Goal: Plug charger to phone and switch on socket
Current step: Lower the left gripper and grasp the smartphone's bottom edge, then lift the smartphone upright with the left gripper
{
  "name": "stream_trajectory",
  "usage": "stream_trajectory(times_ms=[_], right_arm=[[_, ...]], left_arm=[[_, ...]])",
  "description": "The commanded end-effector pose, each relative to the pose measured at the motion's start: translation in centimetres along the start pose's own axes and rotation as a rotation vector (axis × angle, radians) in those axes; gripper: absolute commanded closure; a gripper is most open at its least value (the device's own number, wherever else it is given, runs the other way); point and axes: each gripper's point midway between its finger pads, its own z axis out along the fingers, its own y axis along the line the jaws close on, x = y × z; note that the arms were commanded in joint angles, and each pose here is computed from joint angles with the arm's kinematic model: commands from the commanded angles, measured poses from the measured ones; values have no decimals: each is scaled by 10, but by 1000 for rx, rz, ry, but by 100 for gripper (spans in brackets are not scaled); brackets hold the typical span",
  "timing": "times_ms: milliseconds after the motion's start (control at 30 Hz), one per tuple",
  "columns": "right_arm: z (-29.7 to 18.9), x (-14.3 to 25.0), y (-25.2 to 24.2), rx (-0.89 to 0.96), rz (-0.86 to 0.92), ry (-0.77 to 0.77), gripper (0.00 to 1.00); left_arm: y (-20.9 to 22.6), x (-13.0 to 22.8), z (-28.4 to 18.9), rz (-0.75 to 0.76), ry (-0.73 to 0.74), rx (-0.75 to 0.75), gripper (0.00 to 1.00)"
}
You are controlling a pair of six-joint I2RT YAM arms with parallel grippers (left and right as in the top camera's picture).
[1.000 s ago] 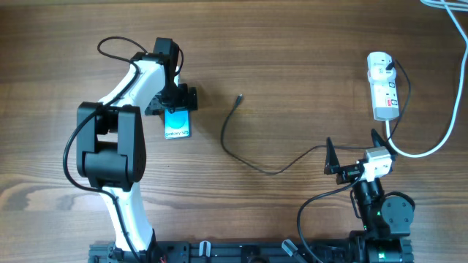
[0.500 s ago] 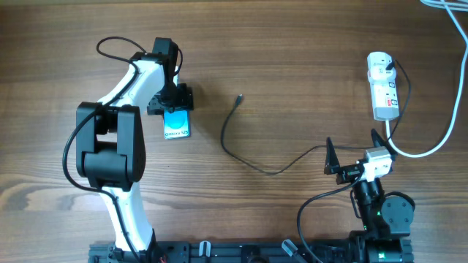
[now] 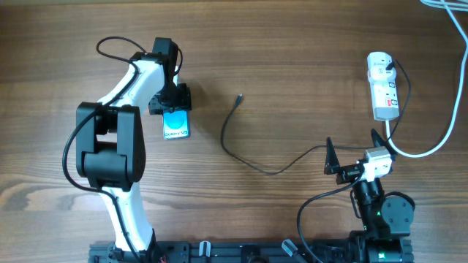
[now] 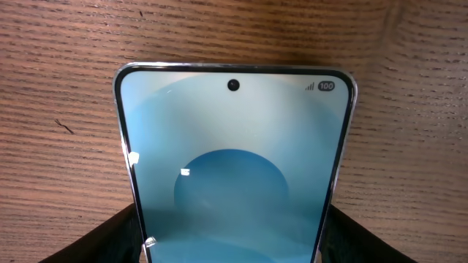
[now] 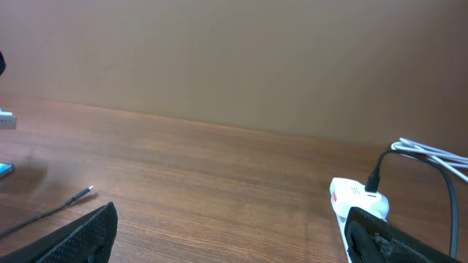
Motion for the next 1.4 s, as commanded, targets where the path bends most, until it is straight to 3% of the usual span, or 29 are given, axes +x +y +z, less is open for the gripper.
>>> stream_trajectory(times_ms=[0,367,733,933,1367], right_arm=[[0,-2,-2,14,7,-8,0],[0,-2,-2,14,7,-8,0],[0,-2,-2,13,7,-8,0],[0,-2,-2,14,7,-8,0],[0,-2,-2,14,7,-8,0]], left_arm=[[-11,7,5,-5,49,54,31],[-15,-10,-21,-49,23,61,30],[-10,8,10,-76,47,54,23],[-11,6,11,-74,36,56,9],[0,17,29,-49,31,-20,15]])
